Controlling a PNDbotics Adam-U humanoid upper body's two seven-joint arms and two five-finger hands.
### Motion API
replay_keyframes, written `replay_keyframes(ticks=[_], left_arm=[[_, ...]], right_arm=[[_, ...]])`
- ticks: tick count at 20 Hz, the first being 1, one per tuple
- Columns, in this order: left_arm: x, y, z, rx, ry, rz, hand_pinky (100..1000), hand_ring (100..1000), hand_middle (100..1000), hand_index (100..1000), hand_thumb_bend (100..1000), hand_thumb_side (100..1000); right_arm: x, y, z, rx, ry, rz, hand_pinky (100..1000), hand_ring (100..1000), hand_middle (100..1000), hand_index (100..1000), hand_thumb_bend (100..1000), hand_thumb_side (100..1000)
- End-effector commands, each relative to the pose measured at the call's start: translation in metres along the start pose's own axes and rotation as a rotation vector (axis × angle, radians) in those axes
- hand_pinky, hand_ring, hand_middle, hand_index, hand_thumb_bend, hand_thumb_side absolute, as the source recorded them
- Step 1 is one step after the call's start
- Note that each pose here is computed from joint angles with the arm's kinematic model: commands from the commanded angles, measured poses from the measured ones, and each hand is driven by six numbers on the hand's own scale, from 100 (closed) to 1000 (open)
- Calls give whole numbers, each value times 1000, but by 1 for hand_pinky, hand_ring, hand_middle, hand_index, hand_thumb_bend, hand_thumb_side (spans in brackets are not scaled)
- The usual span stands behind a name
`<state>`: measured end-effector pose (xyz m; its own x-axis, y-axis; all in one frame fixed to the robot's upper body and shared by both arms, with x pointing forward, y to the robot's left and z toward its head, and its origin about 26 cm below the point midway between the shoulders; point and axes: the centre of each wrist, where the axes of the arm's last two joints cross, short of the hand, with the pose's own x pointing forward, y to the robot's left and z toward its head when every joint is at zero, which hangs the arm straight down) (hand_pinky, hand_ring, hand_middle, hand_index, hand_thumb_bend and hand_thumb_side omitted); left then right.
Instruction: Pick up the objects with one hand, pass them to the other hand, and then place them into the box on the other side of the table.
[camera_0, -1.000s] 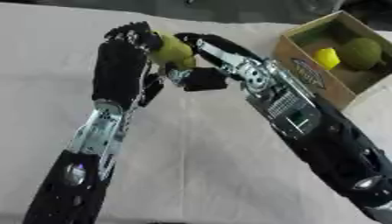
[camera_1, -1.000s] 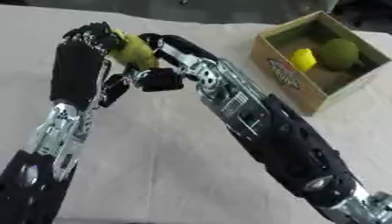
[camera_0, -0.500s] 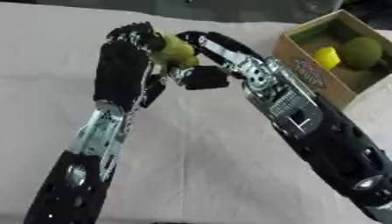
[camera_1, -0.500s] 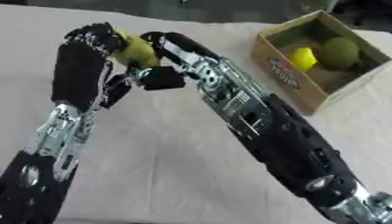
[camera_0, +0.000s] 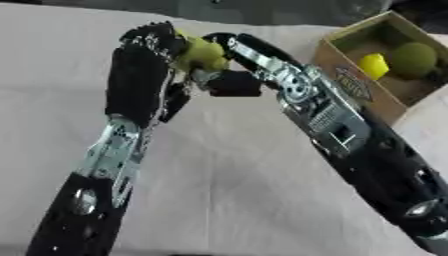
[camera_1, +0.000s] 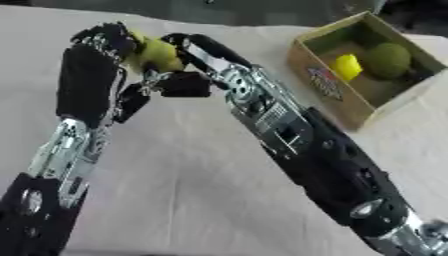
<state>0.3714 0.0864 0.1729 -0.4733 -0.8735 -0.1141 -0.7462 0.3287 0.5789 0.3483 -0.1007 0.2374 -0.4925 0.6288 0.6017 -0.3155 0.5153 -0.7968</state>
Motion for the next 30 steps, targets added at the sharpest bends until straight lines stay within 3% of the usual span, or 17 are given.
replay_keyframes(ticks=[1,6,9,12,15,26,30], left_arm=[[13,12,-14,81,-38,40,454,477,425,482,257,100],[12,11,-13,83,-34,45,466,486,441,506,343,100],[12,10,-13,81,-27,44,493,512,479,551,449,100],[12,10,-13,83,-23,43,502,523,500,578,471,100],[11,9,-12,73,-19,29,558,581,576,665,633,100],[8,5,-8,27,-1,-23,629,659,674,768,896,100],[7,4,-7,3,4,-48,637,670,688,786,954,128]], right_arm=[[5,-2,0,-2,-21,-6,990,711,503,728,100,505],[5,-2,0,8,-34,-27,986,692,485,710,100,516],[5,-2,0,17,-35,-32,984,678,464,690,100,528],[5,-3,1,25,-36,-40,983,669,449,675,100,533],[5,-4,1,31,-35,-47,981,662,440,668,100,530],[5,-8,4,22,-32,-68,983,655,429,659,100,519],[5,-11,6,12,-31,-76,984,655,427,659,100,522]])
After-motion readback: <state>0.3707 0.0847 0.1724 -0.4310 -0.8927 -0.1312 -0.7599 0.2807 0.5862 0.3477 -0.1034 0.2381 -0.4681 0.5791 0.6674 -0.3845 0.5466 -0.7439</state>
